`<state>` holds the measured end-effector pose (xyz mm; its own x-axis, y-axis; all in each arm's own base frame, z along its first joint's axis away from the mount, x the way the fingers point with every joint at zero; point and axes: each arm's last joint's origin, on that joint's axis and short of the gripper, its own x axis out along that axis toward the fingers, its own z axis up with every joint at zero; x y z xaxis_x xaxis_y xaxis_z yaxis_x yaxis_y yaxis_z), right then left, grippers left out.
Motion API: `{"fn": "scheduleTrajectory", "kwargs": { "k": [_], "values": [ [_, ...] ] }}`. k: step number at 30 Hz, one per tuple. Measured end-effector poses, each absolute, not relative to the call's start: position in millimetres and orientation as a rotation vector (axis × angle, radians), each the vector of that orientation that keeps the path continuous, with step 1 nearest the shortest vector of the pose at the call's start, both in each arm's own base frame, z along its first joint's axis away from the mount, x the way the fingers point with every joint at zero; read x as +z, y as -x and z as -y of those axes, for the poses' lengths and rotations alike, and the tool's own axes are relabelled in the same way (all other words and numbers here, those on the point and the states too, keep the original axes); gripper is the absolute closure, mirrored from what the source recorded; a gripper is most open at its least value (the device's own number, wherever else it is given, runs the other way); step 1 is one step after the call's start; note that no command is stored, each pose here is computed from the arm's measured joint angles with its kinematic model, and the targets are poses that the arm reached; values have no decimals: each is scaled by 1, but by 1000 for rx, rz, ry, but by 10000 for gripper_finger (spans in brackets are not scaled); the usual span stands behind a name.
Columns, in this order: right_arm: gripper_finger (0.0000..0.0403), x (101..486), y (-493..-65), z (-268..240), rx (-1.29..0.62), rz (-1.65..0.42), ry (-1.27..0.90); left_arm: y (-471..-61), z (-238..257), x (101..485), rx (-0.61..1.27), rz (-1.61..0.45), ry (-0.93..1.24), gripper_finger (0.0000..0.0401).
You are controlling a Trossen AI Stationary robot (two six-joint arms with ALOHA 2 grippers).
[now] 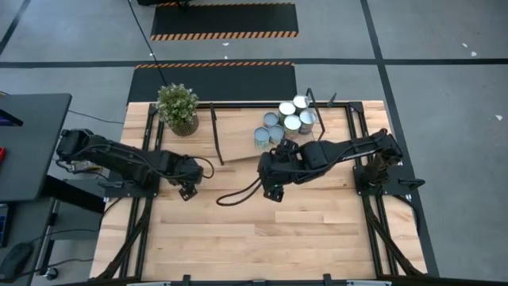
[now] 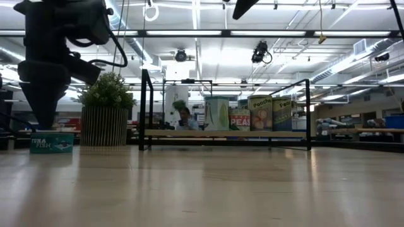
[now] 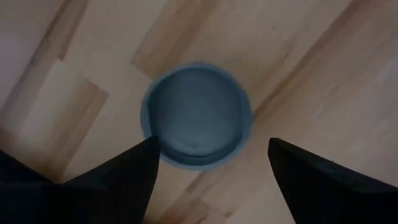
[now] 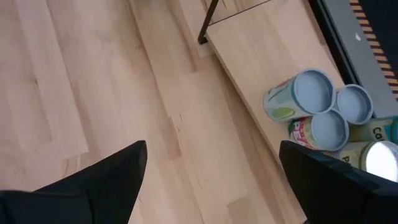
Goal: Pick and place cans onto a shelf
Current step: Put the canned tuna on the shelf
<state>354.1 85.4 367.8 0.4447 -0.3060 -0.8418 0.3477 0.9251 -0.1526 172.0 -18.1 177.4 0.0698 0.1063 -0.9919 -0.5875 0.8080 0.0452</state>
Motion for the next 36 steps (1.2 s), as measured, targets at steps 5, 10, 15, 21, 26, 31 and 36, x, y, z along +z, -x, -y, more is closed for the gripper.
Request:
{"fn": "scheduleTrajectory", "kwargs": {
  "k": [5,10,15,21,26,31,36],
  "values": [
    [29,368,-353,-91,-406,-1028,-61,-173,12,177,577,-1400,419,94],
    [29,368,-352,-92,-410,-1025,-67,-169,4,170,608,-1414,490,89],
    [29,368,-352,-94,-414,-1020,-80,-167,2,163,587,-1428,541,87],
    [29,368,-352,-96,-412,-1020,-81,-177,4,163,449,-1360,539,87],
    [29,368,-352,-95,-428,-1010,-72,-183,5,163,391,-1318,546,104],
    [29,368,-352,-95,-428,-1010,-71,-184,7,164,373,-1309,542,148],
    [29,368,-352,-95,-429,-1008,-70,-188,16,165,339,-1272,544,175]
  ]
}}
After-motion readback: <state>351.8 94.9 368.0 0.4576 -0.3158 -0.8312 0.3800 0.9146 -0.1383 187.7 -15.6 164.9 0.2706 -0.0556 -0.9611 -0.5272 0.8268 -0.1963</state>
